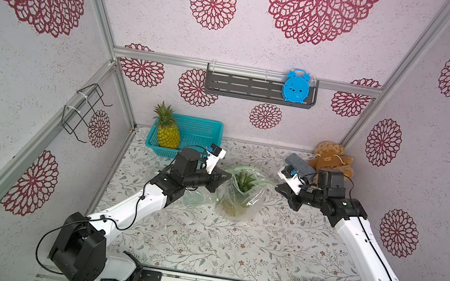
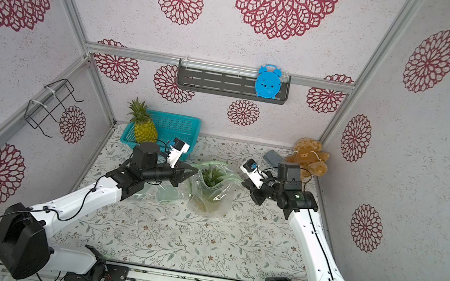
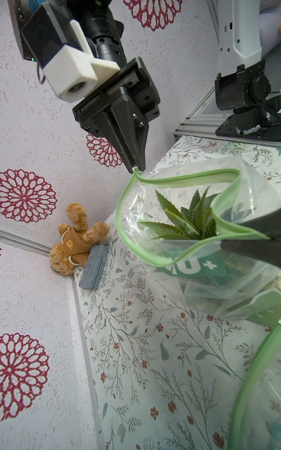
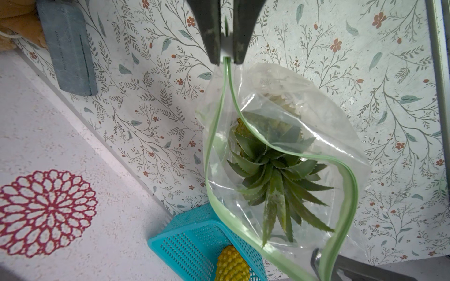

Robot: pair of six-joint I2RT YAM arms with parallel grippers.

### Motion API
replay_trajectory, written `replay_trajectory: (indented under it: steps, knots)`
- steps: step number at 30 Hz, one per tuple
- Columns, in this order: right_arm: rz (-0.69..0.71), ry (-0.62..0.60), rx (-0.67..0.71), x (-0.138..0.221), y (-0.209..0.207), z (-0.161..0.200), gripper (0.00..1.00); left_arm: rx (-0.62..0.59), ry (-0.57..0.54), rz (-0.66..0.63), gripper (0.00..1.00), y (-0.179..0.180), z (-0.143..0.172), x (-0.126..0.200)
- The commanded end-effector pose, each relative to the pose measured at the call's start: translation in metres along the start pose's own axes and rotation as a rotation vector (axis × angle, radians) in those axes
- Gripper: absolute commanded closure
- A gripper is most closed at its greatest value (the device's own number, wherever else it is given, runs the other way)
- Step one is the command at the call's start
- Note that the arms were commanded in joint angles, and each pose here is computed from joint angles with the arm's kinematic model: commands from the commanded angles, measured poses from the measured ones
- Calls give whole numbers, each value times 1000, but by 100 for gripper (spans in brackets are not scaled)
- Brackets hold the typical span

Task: Open the zip-top bag and take out the pineapple
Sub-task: Unzip the zipper on the zipper food storage bag, then pick up the pineapple from the zipper food storage bag.

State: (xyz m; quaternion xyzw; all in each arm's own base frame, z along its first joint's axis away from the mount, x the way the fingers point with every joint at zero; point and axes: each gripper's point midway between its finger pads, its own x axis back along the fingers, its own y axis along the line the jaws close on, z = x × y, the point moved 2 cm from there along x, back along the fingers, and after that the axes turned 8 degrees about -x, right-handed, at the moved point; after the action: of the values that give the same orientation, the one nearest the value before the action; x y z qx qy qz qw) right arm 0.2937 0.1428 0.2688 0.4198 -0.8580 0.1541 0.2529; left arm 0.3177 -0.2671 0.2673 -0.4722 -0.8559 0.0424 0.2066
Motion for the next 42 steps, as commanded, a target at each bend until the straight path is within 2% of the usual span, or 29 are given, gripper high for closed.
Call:
replay_trajectory:
  steps: [1, 2, 5, 10, 13, 17, 25, 35, 42]
  knots:
    - [64, -92, 22, 16, -5, -23, 72, -6, 25, 0, 100, -1, 8, -3]
    - [75, -116, 23, 18, -6, -28, 65, -6, 22, -1, 100, -1, 7, -3]
    - [85, -202, 31, 27, -4, -45, 55, -8, 21, -4, 100, -1, 7, -2]
    - [22, -362, 25, 37, 7, -77, 50, -9, 18, -5, 100, -2, 5, -1]
    - [-35, -387, -2, 31, 14, -92, 50, -8, 19, -10, 100, -1, 6, 0]
    - [-94, -338, -8, 9, 29, -102, 50, -9, 16, -12, 100, -2, 5, 1]
    - [-201, -193, -23, -33, 54, -98, 51, -15, 12, -23, 100, -2, 3, 3]
    - [-184, -35, -43, -63, 53, -68, 48, -22, 10, -28, 100, -2, 2, 6]
    - [-142, 9, -33, -75, 47, -58, 43, -22, 13, -28, 100, -2, 2, 6]
